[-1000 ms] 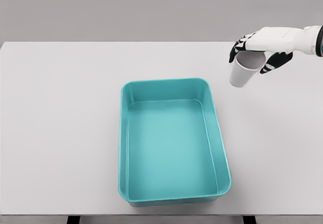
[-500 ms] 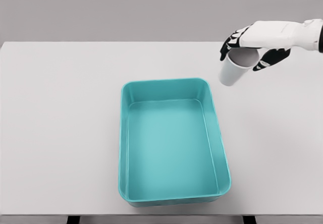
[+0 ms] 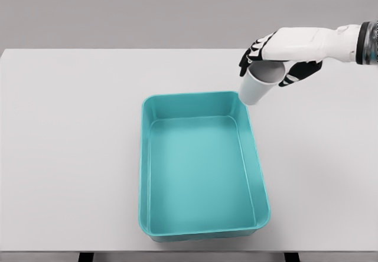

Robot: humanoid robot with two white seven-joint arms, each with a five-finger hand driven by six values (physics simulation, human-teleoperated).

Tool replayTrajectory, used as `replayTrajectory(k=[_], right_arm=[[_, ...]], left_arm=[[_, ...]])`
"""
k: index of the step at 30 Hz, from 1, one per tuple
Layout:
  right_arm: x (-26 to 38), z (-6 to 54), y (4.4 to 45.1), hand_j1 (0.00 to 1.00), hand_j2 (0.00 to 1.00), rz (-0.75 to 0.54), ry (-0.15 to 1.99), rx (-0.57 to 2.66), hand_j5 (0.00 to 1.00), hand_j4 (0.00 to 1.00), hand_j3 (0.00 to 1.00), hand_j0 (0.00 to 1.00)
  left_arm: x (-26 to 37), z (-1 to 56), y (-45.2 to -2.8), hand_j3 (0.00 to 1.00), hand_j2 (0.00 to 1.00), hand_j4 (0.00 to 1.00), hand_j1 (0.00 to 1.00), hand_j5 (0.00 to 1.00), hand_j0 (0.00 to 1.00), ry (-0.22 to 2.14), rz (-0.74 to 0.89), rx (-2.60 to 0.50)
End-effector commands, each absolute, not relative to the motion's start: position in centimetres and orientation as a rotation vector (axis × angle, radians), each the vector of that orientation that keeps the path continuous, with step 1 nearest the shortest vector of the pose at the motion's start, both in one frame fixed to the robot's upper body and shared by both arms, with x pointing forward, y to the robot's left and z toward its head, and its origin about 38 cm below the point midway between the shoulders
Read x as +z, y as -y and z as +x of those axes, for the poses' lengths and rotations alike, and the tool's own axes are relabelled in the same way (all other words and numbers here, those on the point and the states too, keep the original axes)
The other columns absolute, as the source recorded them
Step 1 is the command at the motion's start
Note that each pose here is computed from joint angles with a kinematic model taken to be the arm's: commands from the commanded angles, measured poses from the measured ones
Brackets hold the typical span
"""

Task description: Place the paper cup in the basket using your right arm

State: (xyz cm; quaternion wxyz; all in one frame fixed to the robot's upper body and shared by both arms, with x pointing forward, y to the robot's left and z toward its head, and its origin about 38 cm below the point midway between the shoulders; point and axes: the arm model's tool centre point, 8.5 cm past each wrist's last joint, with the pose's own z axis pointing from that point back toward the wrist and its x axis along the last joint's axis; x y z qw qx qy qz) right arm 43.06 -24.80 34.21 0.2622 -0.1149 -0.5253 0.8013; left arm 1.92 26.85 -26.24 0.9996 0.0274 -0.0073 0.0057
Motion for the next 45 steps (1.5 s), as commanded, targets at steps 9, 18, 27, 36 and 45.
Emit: replayTrajectory(k=[9,18,27,36,45], right_arm=[[33.0,43.2,22.0,0.69,0.69,-0.234,1.451,2.192,0.69,0.69,0.69,0.69],[31.8,43.1,19.9,0.69,0.69,-0.166,1.458,2.217,0.69,0.69,0.69,0.69],[29.8,42.8,16.8,0.69,0.69,-0.069,1.457,2.255,0.69,0.69,0.69,0.69],[27.7,42.6,15.6,0.69,0.69,-0.001,1.437,2.253,0.69,0.69,0.69,0.69],[25.7,42.3,13.6,0.69,0.69,0.069,1.421,2.27,0.69,0.69,0.69,0.69]], left_arm=[[-26.2,1.9,-26.9,1.0,1.0,1.0,1.0,1.0,1.0,0.014,0.055,0.011],[-26.2,1.9,-26.9,1.0,1.0,1.0,1.0,1.0,1.0,0.014,0.055,0.011],[-26.2,1.9,-26.9,1.0,1.0,1.0,1.0,1.0,1.0,0.014,0.055,0.011],[-26.2,1.9,-26.9,1.0,1.0,1.0,1.0,1.0,1.0,0.014,0.055,0.011],[-26.2,1.9,-26.9,1.0,1.0,1.0,1.0,1.0,1.0,0.014,0.055,0.011]])
